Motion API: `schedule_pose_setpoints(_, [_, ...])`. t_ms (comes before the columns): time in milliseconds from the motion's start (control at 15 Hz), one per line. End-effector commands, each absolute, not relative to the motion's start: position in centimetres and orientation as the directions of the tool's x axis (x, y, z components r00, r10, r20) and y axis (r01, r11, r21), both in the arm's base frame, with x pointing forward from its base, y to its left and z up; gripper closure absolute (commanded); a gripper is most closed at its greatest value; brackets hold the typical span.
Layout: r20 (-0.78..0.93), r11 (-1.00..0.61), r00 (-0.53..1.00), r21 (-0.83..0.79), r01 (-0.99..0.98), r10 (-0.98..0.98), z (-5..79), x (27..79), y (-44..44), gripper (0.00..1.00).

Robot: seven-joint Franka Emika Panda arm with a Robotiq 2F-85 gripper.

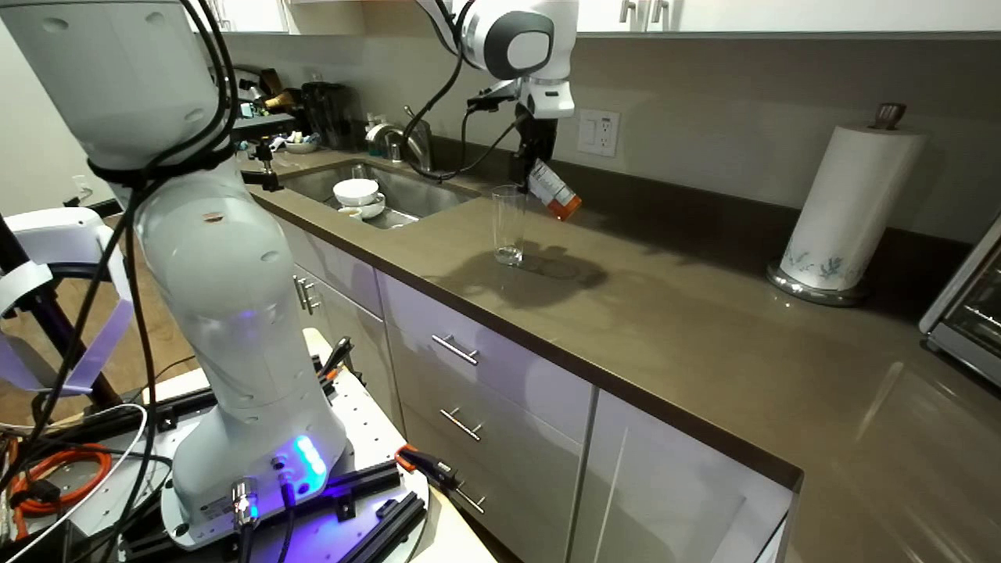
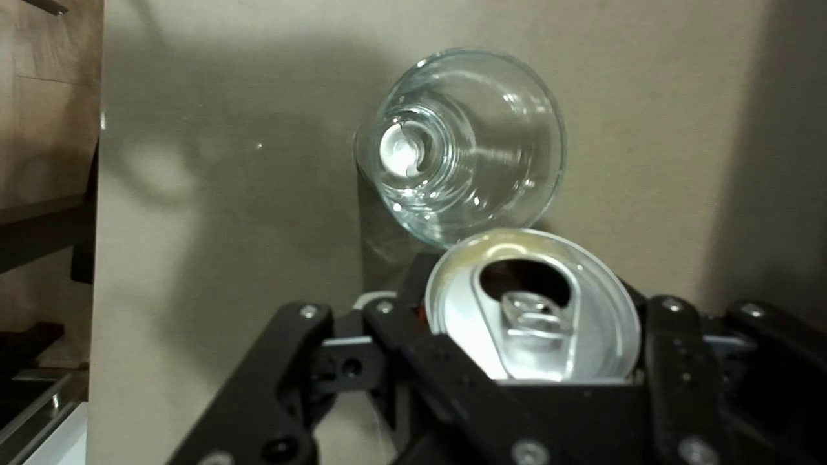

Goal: Pick up the can, pour its contents in the glass cup and put it down

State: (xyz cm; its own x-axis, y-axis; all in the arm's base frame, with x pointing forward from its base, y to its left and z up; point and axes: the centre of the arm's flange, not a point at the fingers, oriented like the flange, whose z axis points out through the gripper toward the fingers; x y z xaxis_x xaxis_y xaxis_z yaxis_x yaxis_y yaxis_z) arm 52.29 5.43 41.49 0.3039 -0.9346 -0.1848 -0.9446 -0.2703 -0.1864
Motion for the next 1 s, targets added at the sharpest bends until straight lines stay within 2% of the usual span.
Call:
schedule_pose_setpoints(0, [-0.138,-0.257,0.288,-0.203,-0.945,-0.948,42.11,50.90,6.12,0.71])
schedule_pose_setpoints(933, [-0.104,-0.280,0.306,-0.206,-0.938,-0.946,42.59,50.22,7.07,0.72])
